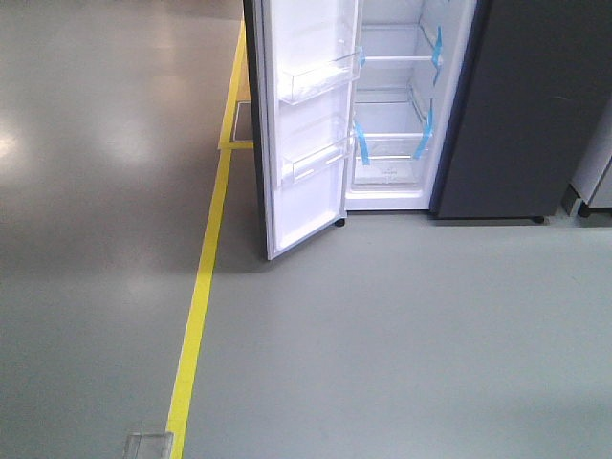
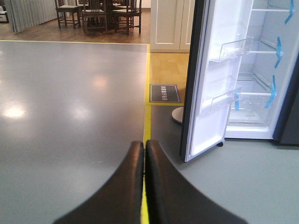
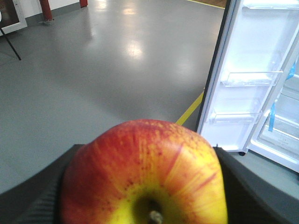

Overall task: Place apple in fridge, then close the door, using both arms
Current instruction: 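Drive up to the open refrigerator door holding the apple in the right gripper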

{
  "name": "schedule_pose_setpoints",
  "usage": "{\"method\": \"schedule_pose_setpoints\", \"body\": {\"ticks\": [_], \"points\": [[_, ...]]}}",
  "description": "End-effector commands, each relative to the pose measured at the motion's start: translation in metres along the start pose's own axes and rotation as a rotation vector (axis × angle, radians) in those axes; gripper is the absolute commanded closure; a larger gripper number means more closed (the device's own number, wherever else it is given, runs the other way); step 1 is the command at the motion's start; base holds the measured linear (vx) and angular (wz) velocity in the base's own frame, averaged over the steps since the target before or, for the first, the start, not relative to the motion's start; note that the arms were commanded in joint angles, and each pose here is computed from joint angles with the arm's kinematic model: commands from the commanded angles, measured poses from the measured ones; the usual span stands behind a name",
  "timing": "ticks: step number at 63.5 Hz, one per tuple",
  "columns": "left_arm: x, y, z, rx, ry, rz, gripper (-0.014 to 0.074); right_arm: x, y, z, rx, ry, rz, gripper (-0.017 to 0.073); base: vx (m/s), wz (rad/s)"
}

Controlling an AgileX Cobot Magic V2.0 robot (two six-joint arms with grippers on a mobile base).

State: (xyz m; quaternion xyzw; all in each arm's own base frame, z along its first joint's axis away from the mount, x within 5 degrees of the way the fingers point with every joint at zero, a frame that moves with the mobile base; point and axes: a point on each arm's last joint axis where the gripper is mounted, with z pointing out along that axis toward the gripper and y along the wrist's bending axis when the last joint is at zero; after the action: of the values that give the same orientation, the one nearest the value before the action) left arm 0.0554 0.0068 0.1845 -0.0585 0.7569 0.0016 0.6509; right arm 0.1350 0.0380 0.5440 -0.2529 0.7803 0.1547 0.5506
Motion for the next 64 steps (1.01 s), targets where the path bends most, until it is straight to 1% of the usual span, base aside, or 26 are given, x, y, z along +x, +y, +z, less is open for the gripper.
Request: {"method": "schedule_pose_setpoints", "body": {"ticks": [1, 64], "points": [[0.0008, -0.0020, 0.0011, 0.027, -0.049, -0.006, 0.0600, -0.0071, 0.0060, -0.0071, -0.011, -0.055, -0.009, 0.0563, 0.31, 0.00], [0.0008, -0.0020, 0.0011, 0.027, -0.049, -0.006, 0.0600, -0.0071, 0.0060, -0.0071, -0.011, -0.055, -0.009, 0.0563, 0.26, 0.01]]}}
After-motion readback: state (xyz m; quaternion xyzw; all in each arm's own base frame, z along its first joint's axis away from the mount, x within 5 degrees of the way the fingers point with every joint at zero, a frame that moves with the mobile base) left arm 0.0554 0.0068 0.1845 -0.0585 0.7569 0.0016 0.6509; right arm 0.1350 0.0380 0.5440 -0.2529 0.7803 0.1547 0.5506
